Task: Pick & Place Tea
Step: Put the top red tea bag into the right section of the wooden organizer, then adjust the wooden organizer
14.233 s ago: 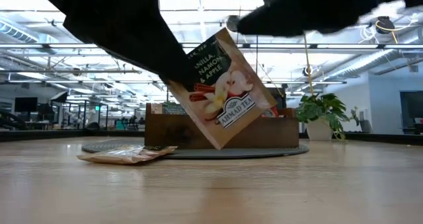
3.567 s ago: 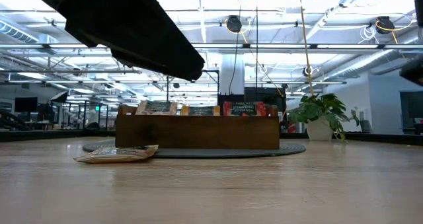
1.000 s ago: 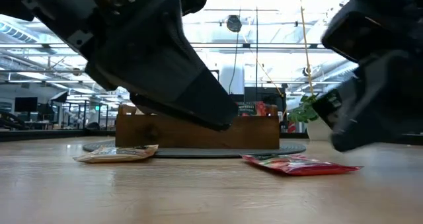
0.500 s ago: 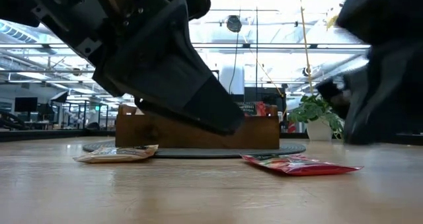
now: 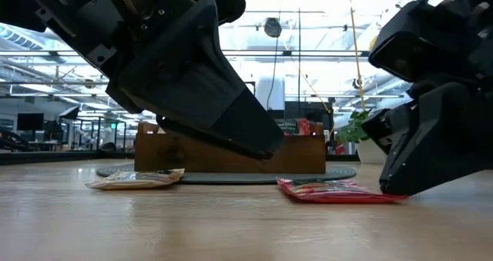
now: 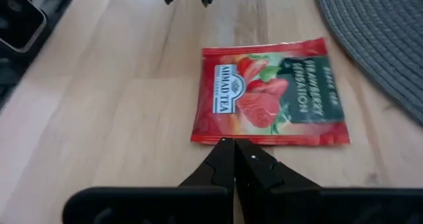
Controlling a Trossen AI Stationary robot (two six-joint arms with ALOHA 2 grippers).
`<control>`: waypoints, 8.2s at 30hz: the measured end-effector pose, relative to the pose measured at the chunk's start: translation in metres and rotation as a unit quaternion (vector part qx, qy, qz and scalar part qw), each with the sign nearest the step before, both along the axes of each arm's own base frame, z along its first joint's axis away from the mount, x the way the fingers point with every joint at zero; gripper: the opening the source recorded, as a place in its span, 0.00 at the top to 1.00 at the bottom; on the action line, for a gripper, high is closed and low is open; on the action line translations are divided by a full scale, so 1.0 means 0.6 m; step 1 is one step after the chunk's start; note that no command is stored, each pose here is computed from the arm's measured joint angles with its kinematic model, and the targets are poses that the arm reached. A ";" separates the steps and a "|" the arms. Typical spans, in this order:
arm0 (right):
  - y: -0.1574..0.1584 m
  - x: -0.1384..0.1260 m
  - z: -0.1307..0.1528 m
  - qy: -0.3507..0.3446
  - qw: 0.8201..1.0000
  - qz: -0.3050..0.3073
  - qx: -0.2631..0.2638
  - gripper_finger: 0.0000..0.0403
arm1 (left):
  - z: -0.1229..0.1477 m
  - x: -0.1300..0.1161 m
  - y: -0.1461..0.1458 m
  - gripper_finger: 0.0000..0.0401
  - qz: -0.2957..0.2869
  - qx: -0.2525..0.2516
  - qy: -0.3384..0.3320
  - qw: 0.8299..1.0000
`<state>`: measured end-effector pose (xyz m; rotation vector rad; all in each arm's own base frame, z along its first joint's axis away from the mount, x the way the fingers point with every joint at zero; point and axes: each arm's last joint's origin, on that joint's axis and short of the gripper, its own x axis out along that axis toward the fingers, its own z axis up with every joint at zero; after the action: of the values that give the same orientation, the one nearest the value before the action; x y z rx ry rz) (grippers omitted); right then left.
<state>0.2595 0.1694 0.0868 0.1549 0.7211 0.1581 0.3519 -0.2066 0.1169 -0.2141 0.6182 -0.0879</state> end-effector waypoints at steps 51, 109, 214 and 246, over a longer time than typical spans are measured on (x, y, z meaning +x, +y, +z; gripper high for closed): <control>-0.104 -0.028 0.014 -0.005 0.987 -0.087 0.133 0.62 | -0.049 0.027 0.031 0.75 0.056 0.043 0.032 0.997; -0.077 0.014 -0.003 0.040 0.990 -0.027 0.132 1.00 | -0.050 0.031 0.038 0.75 0.063 0.056 0.024 0.996; -0.135 0.063 0.201 0.018 0.980 -0.011 -0.198 0.97 | -0.006 -0.042 -0.017 0.75 -0.019 0.144 0.092 0.985; -0.123 0.078 0.180 -0.120 0.983 0.007 -0.137 1.00 | 0.051 -0.124 -0.034 0.75 0.159 0.107 0.109 0.975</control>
<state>0.3063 0.0954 0.1949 -0.1312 0.4974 0.0872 0.2775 -0.2272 0.1477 -0.1114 0.7986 0.3135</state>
